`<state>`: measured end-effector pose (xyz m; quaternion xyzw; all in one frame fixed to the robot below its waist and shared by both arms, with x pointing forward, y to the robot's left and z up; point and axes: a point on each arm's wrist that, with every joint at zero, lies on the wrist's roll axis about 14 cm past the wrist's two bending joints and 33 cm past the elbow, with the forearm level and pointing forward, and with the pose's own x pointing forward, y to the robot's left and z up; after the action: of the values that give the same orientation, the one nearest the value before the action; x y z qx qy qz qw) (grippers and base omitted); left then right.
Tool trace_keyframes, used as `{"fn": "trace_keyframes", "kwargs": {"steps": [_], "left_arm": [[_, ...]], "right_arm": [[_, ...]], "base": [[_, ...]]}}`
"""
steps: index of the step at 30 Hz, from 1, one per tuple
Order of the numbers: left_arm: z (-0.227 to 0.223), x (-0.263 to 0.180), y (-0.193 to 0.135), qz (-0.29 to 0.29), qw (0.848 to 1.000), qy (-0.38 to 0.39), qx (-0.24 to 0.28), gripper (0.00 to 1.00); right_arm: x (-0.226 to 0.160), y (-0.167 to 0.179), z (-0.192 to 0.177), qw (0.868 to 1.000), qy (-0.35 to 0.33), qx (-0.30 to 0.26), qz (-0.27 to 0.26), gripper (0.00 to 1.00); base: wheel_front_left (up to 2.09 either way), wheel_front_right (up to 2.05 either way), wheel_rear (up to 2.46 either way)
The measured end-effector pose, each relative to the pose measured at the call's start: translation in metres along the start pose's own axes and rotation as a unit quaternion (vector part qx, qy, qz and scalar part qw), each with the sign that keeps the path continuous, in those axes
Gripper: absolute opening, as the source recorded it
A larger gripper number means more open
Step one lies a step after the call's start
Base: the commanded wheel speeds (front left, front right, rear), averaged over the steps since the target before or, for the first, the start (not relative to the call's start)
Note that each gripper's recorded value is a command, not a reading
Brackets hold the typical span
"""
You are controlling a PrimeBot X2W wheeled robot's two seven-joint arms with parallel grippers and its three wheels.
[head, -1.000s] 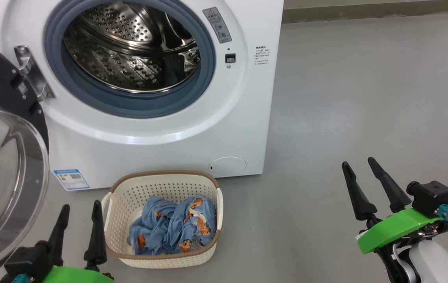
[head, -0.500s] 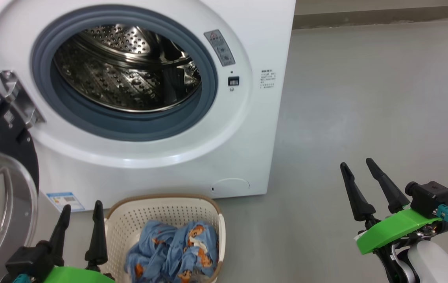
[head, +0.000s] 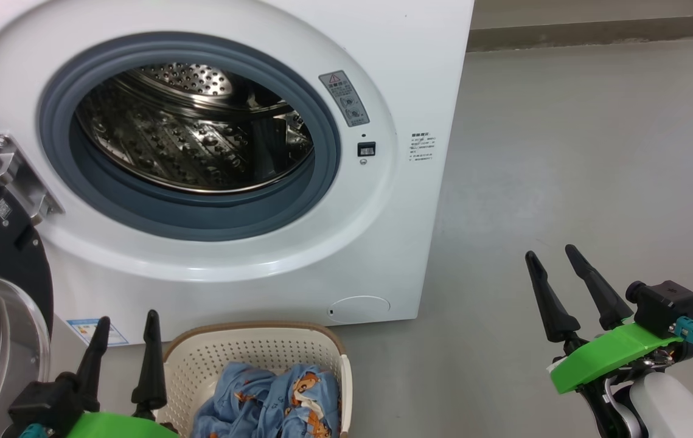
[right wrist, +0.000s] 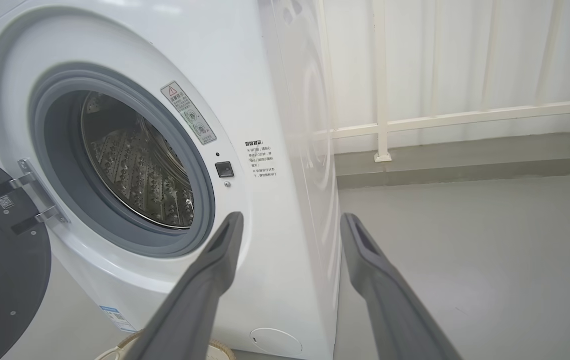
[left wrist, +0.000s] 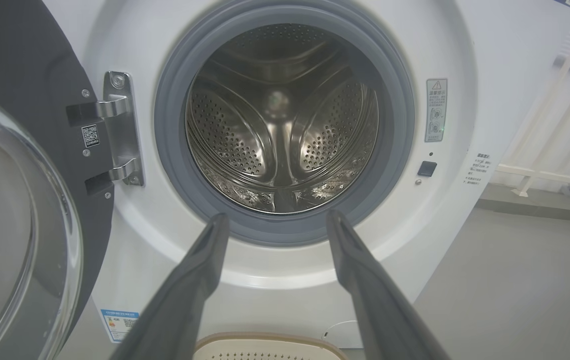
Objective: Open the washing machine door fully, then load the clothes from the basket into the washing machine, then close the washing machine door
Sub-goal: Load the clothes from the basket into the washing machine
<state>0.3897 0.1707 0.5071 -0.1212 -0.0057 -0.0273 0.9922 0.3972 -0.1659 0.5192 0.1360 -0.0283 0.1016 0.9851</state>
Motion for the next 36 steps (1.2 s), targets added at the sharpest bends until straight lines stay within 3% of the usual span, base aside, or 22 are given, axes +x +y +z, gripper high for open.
{"fn": "trace_keyframes", "kwargs": {"steps": [36], "left_arm": [[-0.011,0.001,0.005,0.006,1.0,0.015,0.004,1.0]], "right_arm": [[0.001,0.0,-0.009,1.0,0.012,0.002,0.001,1.0]], "base": [[0.0,0.0,0.0]]}}
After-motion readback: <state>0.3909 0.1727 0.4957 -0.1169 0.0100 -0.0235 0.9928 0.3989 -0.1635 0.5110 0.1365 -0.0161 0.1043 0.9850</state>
